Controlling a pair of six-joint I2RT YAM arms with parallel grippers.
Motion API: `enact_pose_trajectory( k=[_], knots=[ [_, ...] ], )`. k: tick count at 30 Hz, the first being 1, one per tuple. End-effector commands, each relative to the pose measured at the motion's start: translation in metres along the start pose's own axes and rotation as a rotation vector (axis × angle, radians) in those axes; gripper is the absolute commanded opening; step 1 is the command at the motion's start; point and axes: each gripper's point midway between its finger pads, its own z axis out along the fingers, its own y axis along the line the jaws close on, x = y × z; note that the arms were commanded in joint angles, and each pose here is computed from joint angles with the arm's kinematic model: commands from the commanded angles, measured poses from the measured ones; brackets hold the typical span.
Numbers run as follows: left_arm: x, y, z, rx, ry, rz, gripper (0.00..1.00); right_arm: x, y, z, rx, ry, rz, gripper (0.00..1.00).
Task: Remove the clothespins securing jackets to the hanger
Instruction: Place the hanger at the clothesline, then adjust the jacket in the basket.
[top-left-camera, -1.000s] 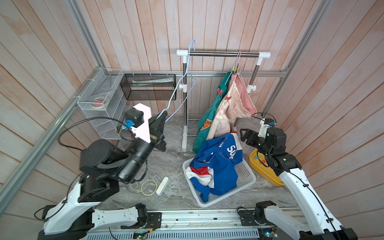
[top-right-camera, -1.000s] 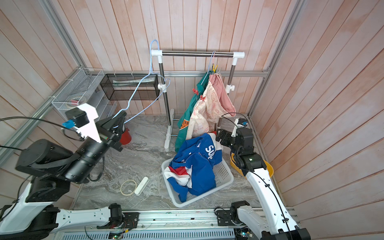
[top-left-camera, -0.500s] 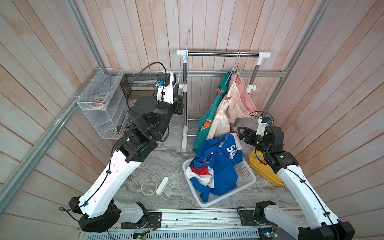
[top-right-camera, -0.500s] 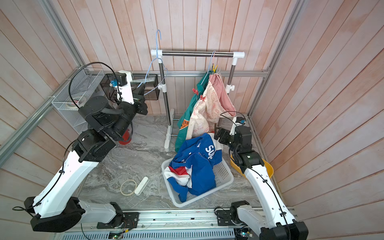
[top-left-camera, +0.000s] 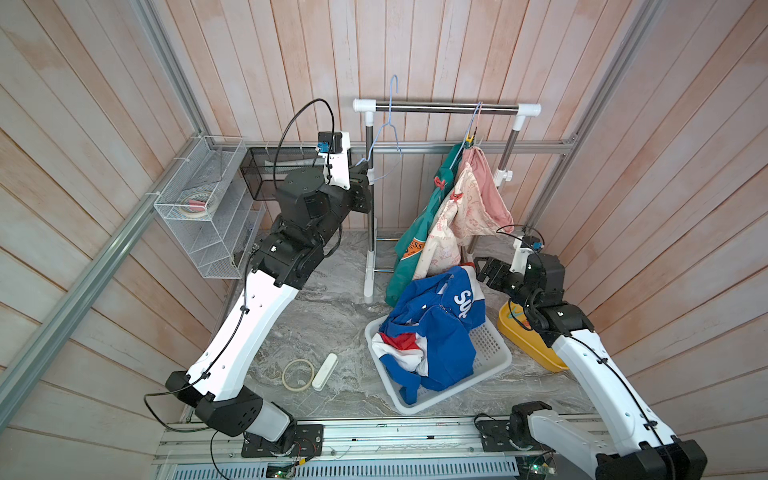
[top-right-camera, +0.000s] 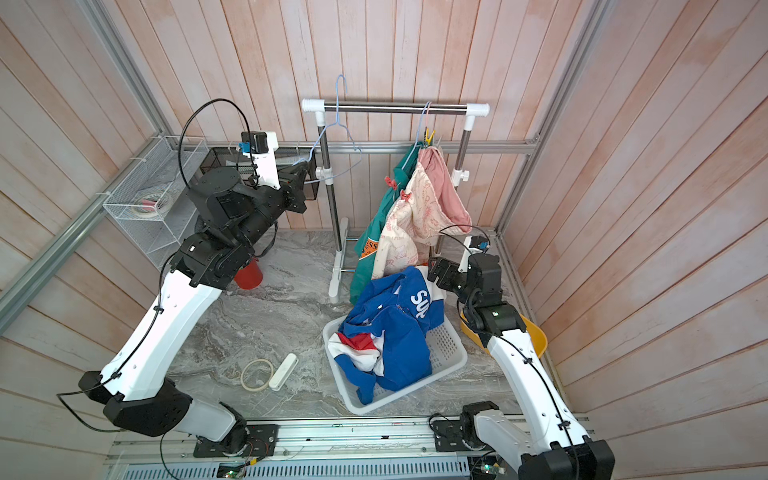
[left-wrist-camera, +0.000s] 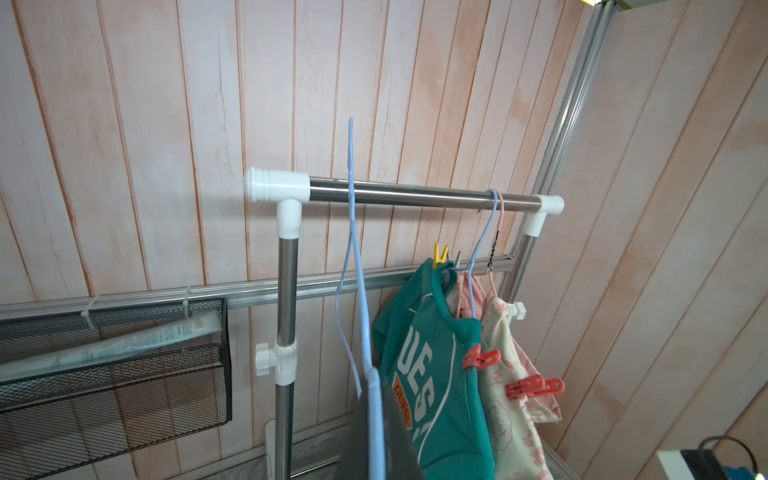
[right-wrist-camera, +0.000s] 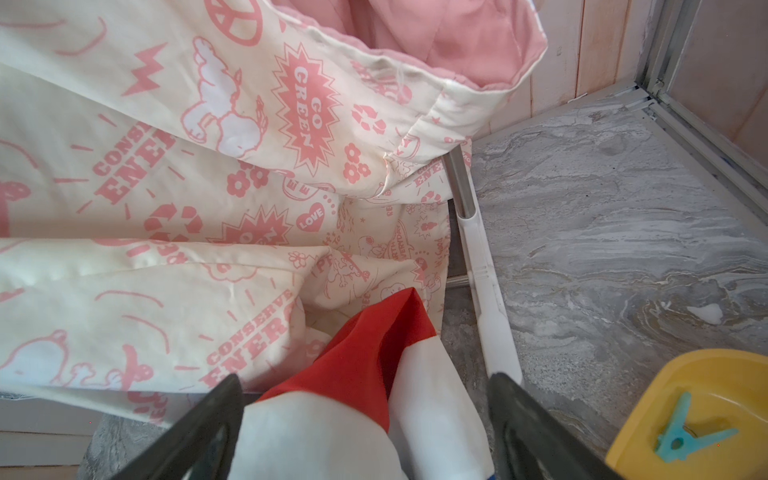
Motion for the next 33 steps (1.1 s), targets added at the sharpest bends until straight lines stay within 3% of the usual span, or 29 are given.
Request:
enact_pose_trajectory(
  k=[1, 12, 14, 18, 21, 24, 33],
  knots=[
    [0.003, -0.001, 0.000, 0.024, 0.001, -0.045, 0.00, -0.001, -0.005, 0.003, 0.013, -0.007, 0.002, 0.93],
    [0.045, 0.006, -0.020, 0.008, 0.062, -0.102, 0.01, 0.014, -0.017, 0.021, 0.021, 0.051, -0.001, 0.93],
    [0.046, 0.008, -0.022, -0.003, 0.073, -0.092, 0.16, 0.018, -0.016, 0.027, 0.005, 0.070, -0.003, 0.93],
    [0.063, 0.003, -0.031, 0.037, 0.142, -0.060, 0.67, 0.033, -0.018, 0.041, -0.011, 0.116, -0.007, 0.92],
    [0.083, 0.004, -0.046, 0.049, 0.197, -0.061, 0.81, 0.047, -0.022, 0.051, -0.024, 0.150, 0.000, 0.90],
    [0.100, 0.004, -0.065, 0.061, 0.241, -0.069, 0.88, 0.064, -0.023, 0.060, -0.047, 0.199, 0.006, 0.84],
    [0.177, -0.016, -0.120, 0.212, 0.483, -0.106, 0.89, 0.118, 0.006, 0.053, -0.224, 0.315, 0.046, 0.54]
  ],
)
